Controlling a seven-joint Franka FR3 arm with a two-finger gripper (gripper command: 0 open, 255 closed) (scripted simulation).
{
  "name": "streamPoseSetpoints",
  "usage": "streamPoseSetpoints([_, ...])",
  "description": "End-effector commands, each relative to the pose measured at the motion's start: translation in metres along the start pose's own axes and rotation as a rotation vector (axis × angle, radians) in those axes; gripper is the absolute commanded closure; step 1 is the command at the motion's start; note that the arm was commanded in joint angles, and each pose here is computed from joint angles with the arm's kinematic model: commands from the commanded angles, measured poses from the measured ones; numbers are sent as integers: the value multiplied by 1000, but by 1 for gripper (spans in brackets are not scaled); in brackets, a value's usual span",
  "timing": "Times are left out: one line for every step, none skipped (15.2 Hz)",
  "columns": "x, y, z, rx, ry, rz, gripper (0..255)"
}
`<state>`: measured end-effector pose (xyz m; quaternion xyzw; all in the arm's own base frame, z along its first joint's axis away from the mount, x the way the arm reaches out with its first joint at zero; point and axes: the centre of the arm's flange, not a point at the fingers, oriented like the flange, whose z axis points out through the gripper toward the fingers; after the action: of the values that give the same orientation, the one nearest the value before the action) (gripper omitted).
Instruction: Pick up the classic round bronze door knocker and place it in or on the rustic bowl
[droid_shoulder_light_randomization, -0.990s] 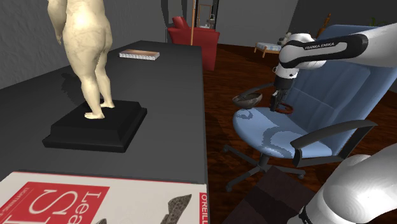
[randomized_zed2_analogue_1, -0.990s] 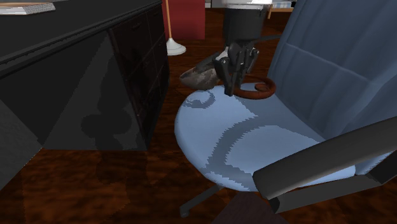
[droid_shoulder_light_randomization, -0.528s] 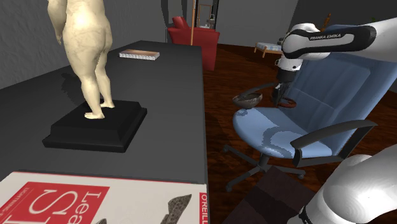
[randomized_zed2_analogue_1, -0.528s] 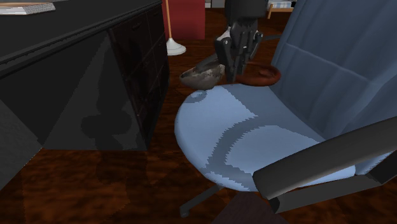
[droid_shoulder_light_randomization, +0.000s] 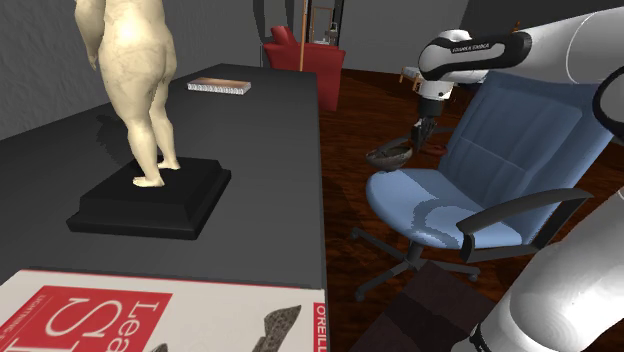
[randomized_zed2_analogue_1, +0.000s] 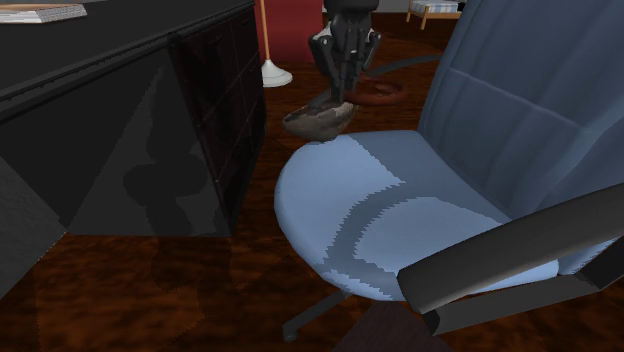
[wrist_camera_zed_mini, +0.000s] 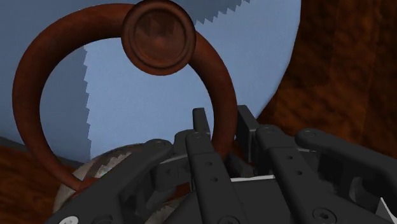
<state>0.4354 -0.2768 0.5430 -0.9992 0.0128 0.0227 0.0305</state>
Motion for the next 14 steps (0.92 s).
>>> streamPoseSetpoints([27, 5, -1, 0, 0, -1, 255])
streamPoseSetpoints([40, 8, -2, 0, 0, -1, 255])
streamPoseSetpoints([52, 12, -3, 0, 0, -1, 255])
streamPoseSetpoints([65, 15, -4, 0, 0, -1, 255])
streamPoseSetpoints([78, 18, -5, 0, 0, -1, 255])
streamPoseSetpoints([91, 21, -6, 0, 0, -1, 255])
streamPoseSetpoints([103, 25, -6, 0, 0, -1, 255])
streamPoseSetpoints([116, 28, -7, 0, 0, -1, 255])
streamPoseSetpoints([128, 31, -8, 0, 0, -1, 255])
streamPoseSetpoints([128, 31, -3, 0, 0, -1, 255])
streamPoseSetpoints([128, 32, 2, 0, 0, -1, 255])
streamPoseSetpoints([129, 32, 8, 0, 0, -1, 255])
streamPoseSetpoints([129, 32, 13, 0, 0, -1, 255])
streamPoseSetpoints([129, 33, 18, 0, 0, -1, 255])
